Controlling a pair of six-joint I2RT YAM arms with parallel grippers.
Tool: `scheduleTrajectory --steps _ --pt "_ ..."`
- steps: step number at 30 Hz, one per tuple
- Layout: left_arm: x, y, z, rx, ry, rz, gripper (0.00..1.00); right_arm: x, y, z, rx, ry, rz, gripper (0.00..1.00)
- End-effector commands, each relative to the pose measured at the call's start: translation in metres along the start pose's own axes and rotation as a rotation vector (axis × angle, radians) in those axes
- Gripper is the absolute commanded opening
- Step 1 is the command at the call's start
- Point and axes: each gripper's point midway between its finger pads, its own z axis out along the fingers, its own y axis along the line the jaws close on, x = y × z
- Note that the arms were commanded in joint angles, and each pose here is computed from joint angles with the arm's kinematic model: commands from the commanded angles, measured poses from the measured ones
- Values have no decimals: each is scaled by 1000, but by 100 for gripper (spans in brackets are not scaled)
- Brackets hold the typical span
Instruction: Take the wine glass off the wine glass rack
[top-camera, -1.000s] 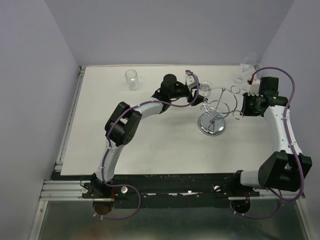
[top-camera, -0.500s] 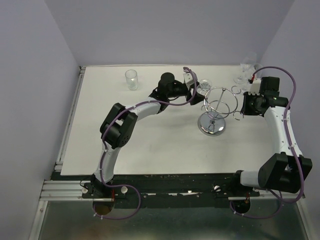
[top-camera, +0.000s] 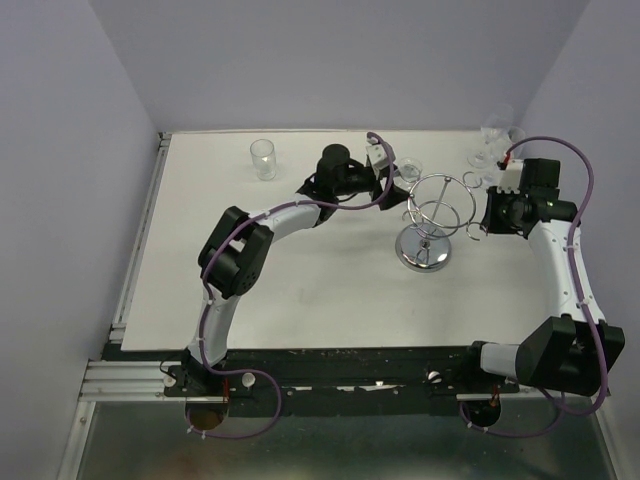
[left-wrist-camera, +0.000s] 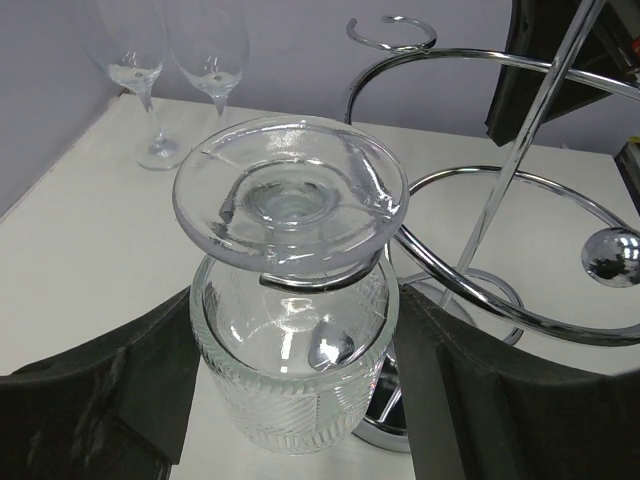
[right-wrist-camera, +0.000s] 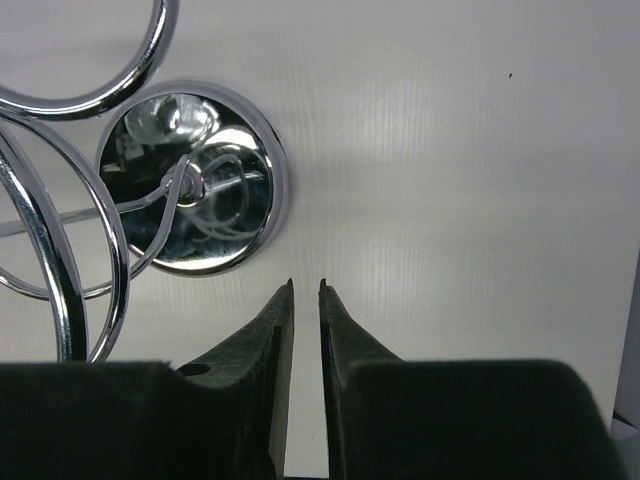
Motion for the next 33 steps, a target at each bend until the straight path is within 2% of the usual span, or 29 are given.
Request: scheduleTrajectory --steps 1,9,15,24,28,33 --pt "-47 21 -5 -88 -92 -4 0 -3 4 -2 -14 -33 6 24" --pt "-61 45 -10 -166 -144 -67 0 2 5 -3 -15 -42 9 24" --pt "-49 45 -22 -212 -98 -76 0 0 5 -5 -12 -63 7 25" --pt "-31 36 -95 -307 67 -210 0 -25 1 -23 18 -149 14 29" --pt "-49 31 -130 -360 96 -233 0 -44 -12 -45 109 -217 25 32" --pt "-84 11 -156 -384 111 -278 0 -65 -32 -72 238 -298 -5 35"
